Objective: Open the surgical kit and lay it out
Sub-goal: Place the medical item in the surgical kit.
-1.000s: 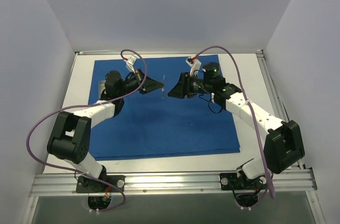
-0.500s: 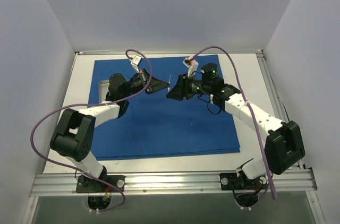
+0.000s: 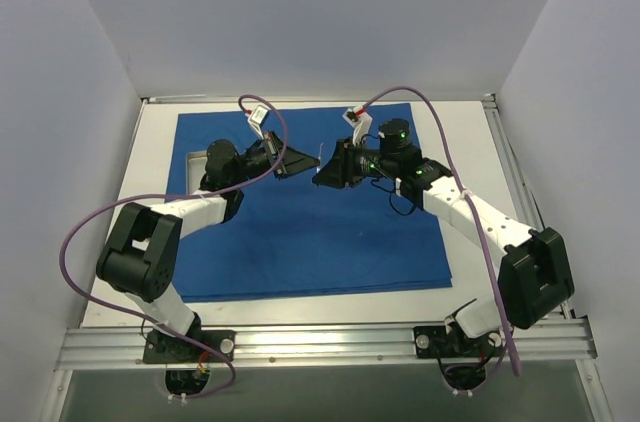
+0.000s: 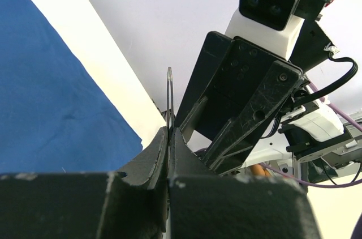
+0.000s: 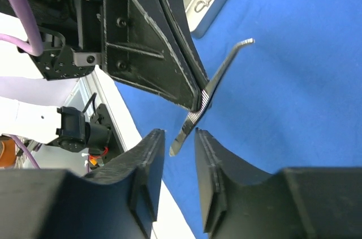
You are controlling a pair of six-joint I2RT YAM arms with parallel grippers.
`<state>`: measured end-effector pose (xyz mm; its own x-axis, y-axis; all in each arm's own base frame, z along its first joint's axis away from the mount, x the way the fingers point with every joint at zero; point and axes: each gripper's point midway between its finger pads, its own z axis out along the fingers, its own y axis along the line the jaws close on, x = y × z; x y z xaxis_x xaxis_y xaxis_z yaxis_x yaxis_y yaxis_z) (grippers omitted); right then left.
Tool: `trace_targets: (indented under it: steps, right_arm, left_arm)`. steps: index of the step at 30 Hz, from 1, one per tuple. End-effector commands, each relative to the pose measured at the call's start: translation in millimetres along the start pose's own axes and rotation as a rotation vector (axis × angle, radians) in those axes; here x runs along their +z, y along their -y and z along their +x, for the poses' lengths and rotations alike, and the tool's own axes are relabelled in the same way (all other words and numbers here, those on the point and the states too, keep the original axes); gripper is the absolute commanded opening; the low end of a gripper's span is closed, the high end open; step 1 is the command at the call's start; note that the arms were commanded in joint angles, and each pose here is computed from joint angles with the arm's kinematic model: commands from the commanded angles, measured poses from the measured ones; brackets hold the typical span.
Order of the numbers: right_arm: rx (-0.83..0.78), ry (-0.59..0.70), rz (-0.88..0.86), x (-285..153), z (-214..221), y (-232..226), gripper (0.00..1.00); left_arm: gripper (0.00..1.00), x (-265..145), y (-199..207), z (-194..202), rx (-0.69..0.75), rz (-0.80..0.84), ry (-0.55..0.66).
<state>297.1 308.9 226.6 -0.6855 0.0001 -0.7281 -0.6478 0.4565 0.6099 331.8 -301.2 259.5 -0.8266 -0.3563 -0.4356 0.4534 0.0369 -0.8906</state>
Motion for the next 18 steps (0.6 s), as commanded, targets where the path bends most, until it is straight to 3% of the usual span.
trace_targets:
  steps: [1,5,9,12,17,18]
  right_arm:
    - [-0.055,0.045,-0.064,0.0,-13.0,-16.6,0.27]
    - [-0.041,0.018,-0.049,4.8,-10.7,-12.0,0.19]
    - [-0.034,-0.008,-0.002,8.8,-4.7,-1.3,0.0]
    - [-0.043,-0.005,0.036,7.0,-2.1,4.4,0.0]
    - [-0.066,-0.02,0.12,4.4,-2.2,15.4,0.0]
    - [-0.087,-0.024,0.133,3.8,-2.4,17.5,0.0]
  left_arm:
    - [0.02,1.6,13.1,1.6,0.055,0.057,-0.011]
    - [0.02,2.3,13.8,3.5,0.058,0.061,-0.02]
    - [0.02,2.0,14.8,2.4,0.063,0.063,-0.016]
    - [0.03,2.7,16.0,1.0,0.061,0.063,-0.015]
    - [0.34,-5.5,14.3,-9.2,0.099,0.023,0.025]
    - [0.36,-7.3,9.9,-9.6,0.087,-0.006,0.025]
